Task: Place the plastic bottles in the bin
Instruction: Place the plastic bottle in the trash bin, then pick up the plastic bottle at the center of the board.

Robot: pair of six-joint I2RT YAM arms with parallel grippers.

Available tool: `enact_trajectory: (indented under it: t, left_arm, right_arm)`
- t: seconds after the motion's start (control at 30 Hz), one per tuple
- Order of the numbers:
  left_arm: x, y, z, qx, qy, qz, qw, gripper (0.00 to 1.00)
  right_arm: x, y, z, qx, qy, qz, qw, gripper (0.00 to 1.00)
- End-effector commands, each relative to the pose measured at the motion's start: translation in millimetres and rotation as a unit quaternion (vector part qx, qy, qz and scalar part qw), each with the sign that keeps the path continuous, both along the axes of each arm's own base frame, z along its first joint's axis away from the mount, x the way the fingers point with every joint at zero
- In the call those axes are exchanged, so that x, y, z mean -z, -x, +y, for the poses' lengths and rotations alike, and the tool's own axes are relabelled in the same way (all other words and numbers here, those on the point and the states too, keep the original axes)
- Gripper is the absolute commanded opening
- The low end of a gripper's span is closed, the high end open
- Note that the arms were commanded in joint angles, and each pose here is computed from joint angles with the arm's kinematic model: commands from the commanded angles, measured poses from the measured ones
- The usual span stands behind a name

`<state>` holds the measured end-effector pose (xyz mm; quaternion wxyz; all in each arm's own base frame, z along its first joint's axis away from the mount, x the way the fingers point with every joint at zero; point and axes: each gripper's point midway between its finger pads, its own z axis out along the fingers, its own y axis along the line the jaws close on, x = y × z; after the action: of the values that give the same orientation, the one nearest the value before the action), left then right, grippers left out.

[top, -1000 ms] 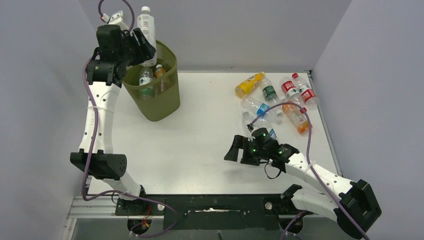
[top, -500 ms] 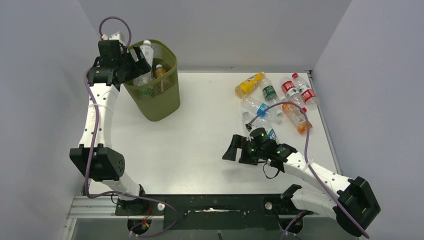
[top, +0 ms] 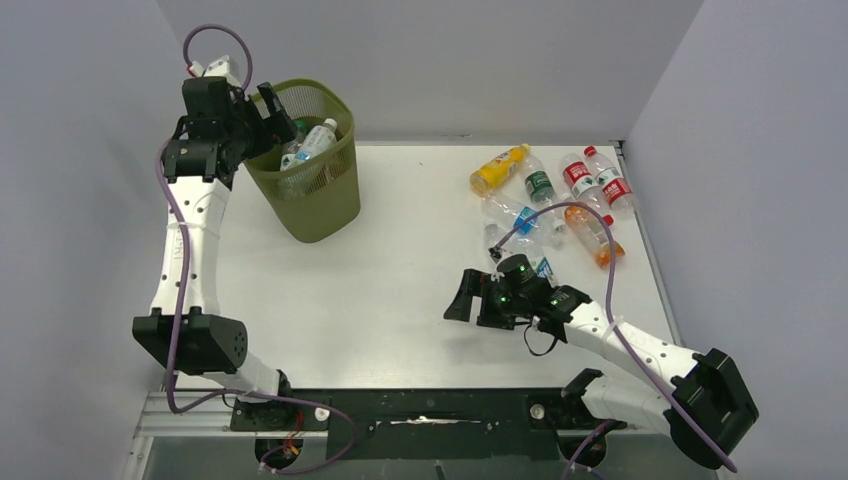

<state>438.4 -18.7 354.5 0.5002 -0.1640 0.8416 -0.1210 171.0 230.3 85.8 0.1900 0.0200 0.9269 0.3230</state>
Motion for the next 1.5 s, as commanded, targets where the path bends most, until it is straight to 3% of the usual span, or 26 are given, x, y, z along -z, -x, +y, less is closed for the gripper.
enact_trajectory:
  t: [0.0, 0.3, 0.57, 0.7, 0.93, 1.47]
  left_arm:
    - [-46, 8, -21, 0.037, 0.029, -0.073, 0.996, 0.89]
    - [-60, 27, -105, 0.117, 0.034, -0.093, 0.988, 0.89]
    - [-52, 45, -160, 0.166, 0.038, -0.092, 0.981, 0.9]
    - [-43, 50, -174, 0.18, 0.04, -0.084, 0.979, 0.89]
    - [-20, 57, -188, 0.197, 0.04, -0.064, 0.978, 0.9]
    - [34, 76, -200, 0.219, 0.039, -0.009, 0.975, 0.9]
  right_arm:
    - [-29, -21, 6, 0.004, 0.003, -0.049, 0.999, 0.98]
    - [-61, -56, -31, 0.047, 0.13, -0.093, 0.986, 0.98]
    - [-70, -79, -126, 0.178, 0.279, -0.09, 0.939, 0.98]
    - [-61, -88, -153, 0.19, 0.277, -0.079, 0.939, 0.98]
    - [-57, -105, -121, 0.111, 0.222, -0.109, 0.963, 0.99]
    - [-8, -131, -107, 0.051, 0.251, -0.072, 0.964, 0.92]
